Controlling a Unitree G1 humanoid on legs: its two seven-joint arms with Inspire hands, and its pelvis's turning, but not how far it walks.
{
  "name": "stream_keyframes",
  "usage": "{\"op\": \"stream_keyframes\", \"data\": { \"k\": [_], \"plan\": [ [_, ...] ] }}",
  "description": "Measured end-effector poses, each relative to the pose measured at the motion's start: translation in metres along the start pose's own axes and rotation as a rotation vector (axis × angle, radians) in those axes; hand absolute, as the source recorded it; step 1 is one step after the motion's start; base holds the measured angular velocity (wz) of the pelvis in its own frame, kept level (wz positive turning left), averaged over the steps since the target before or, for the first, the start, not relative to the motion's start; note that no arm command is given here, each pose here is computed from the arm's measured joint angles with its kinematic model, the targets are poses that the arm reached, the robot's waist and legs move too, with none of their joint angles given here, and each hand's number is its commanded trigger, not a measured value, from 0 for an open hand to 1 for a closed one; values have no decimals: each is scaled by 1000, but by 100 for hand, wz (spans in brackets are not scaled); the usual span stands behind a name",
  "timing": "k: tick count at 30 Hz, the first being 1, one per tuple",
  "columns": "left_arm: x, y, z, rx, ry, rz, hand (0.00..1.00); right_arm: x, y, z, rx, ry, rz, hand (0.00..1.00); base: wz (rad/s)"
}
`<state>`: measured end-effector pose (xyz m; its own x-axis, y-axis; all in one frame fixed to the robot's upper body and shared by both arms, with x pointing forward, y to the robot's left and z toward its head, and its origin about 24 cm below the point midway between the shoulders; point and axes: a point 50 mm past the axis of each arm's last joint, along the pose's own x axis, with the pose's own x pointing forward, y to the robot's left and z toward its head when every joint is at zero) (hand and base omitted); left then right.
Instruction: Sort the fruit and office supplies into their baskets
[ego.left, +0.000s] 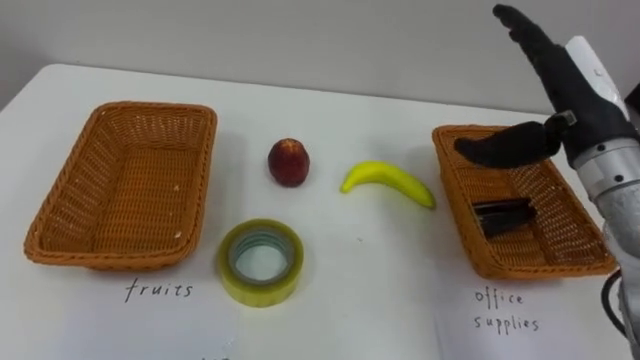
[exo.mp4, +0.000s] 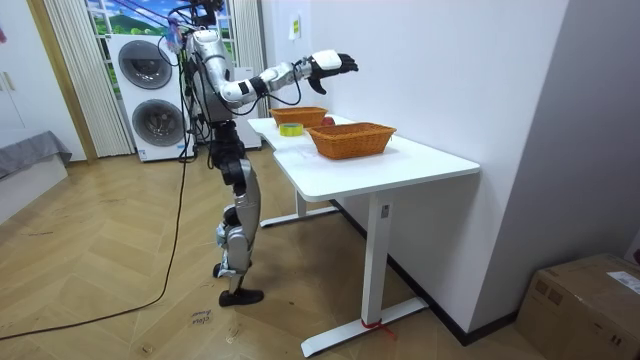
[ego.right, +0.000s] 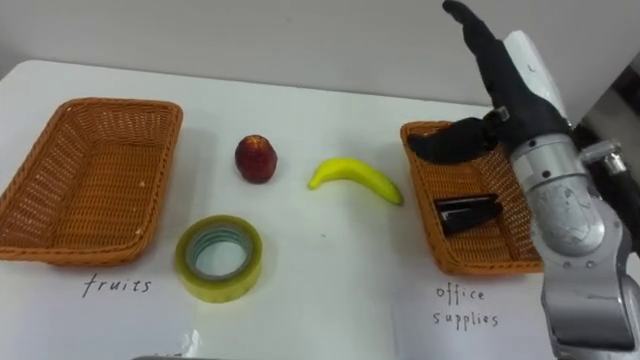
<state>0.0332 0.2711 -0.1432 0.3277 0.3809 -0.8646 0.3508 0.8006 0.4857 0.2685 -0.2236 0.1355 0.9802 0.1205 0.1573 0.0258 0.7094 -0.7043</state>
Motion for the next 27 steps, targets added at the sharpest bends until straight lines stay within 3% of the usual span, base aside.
{"op": "stream_keyframes", "data": {
  "k": [14, 27],
  "plan": [
    [1, -6, 4, 43, 0, -46, 0, 3, 41, 13, -58, -40, 149, 0, 6],
    [3, -5, 17, 106, -40, -53, 0, 6, 59, 21, -40, -72, 247, 0, 11]
  ]
}}
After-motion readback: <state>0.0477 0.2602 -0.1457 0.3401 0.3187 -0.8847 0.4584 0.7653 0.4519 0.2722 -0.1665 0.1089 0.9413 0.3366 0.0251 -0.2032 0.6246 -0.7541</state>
